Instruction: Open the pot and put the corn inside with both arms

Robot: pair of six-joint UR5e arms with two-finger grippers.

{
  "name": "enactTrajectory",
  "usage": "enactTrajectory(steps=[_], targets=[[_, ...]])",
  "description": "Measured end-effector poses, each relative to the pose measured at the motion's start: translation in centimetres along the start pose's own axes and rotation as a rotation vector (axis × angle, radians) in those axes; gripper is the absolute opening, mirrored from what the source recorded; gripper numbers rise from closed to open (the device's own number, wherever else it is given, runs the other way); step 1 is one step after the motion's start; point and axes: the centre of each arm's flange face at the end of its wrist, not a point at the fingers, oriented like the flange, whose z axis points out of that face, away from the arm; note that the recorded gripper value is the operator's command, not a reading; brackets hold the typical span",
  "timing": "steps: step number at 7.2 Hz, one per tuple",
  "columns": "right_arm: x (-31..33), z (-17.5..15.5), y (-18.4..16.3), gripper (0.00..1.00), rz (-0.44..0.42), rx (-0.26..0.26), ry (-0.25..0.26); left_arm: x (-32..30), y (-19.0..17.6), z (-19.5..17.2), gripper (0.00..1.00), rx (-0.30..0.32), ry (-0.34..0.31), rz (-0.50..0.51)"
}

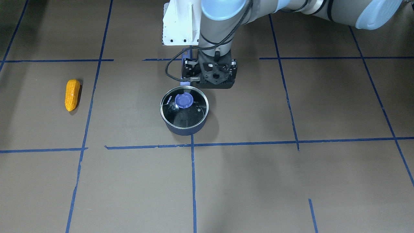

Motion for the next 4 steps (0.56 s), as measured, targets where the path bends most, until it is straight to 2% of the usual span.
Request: enactTrajectory(steps=[2, 4], targets=[[0.0, 0.0, 0.0, 1.00, -0.001, 0.000, 0.000, 3.0, 0.4, 2.4, 1.00, 0.020, -0.021, -0.012], [0.0, 0.0, 0.0, 1.00, -0.002, 0.000, 0.000, 4.1, 0.1, 5.1, 1.00, 0.026, -0.012, -0.033]])
